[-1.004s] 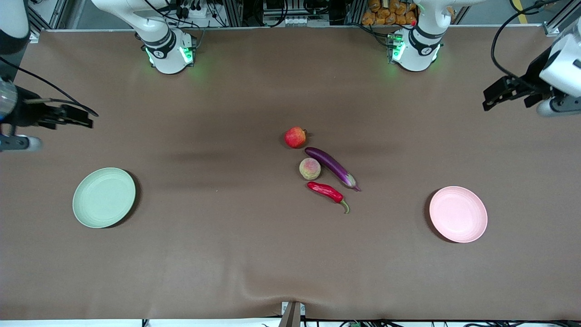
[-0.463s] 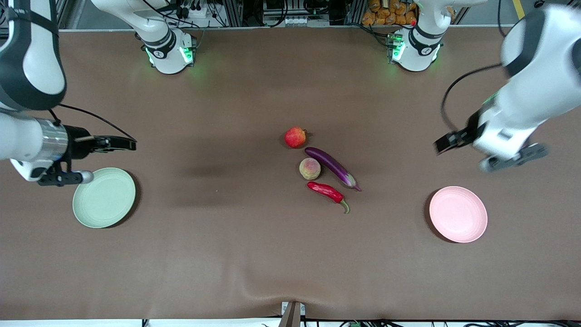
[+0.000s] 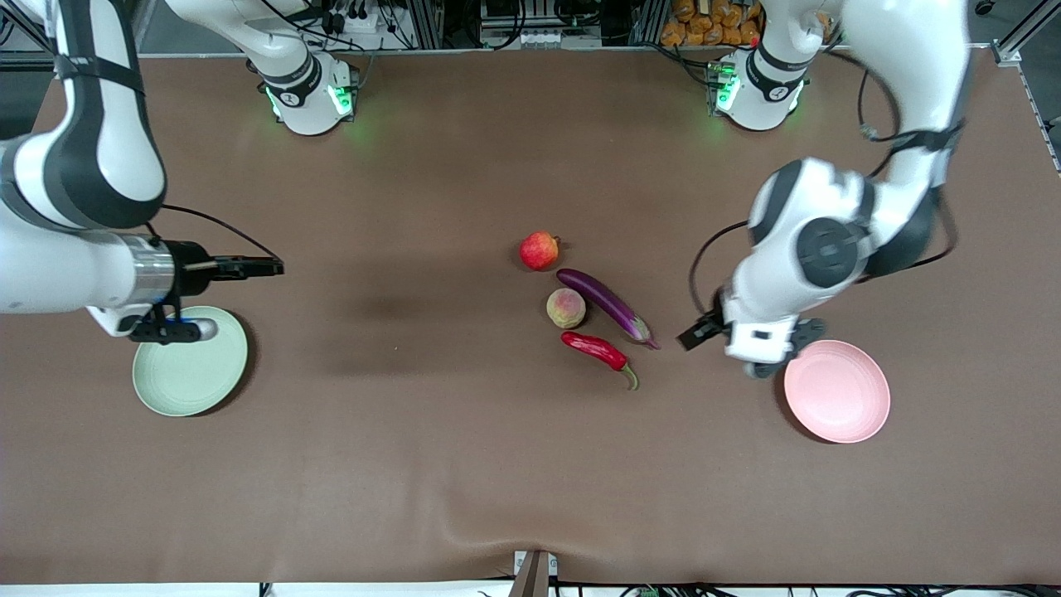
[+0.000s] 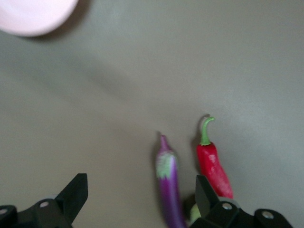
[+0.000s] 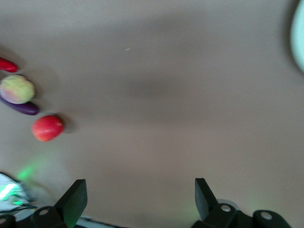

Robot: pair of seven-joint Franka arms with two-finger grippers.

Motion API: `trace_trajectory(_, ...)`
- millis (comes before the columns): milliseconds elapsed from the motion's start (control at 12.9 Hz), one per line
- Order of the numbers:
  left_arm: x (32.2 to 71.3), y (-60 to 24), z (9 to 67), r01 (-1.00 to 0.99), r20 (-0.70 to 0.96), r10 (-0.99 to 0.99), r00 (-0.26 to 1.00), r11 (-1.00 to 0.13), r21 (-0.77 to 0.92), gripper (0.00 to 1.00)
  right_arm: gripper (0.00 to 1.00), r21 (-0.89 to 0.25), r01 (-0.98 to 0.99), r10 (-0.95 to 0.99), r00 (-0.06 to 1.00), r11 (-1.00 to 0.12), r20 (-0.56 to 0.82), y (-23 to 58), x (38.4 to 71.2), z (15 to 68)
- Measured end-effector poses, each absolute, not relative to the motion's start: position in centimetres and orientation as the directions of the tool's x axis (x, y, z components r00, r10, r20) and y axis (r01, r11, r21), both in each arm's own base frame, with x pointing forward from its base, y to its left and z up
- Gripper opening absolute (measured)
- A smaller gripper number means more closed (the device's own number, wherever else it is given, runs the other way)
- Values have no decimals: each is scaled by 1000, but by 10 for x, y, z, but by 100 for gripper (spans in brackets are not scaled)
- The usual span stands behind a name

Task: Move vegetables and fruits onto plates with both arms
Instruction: 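Reach the left gripper to the eggplant while the right gripper reaches the apple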

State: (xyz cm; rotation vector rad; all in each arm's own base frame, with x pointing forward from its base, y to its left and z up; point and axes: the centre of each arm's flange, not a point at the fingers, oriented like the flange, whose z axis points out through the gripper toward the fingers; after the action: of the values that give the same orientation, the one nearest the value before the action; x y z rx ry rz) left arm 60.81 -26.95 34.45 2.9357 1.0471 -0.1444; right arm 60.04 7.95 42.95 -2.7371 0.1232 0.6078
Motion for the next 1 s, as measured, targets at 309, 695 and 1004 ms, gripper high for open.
trace_trajectory(309,564,-312,279,721,-91,719,689,-693,-15,100,100,-298,-224,-55,873,-928,-485,149,599,379)
trace_trajectory(695,521,-339,227,781,-87,778,622,-624,8,96,100,-278,-262,-108,877,-924,-468,224,575,333)
trace_trajectory(1004,514,-342,204,793,-95,791,605,-609,-22,82,100,-266,-264,-142,905,-927,-402,273,558,316)
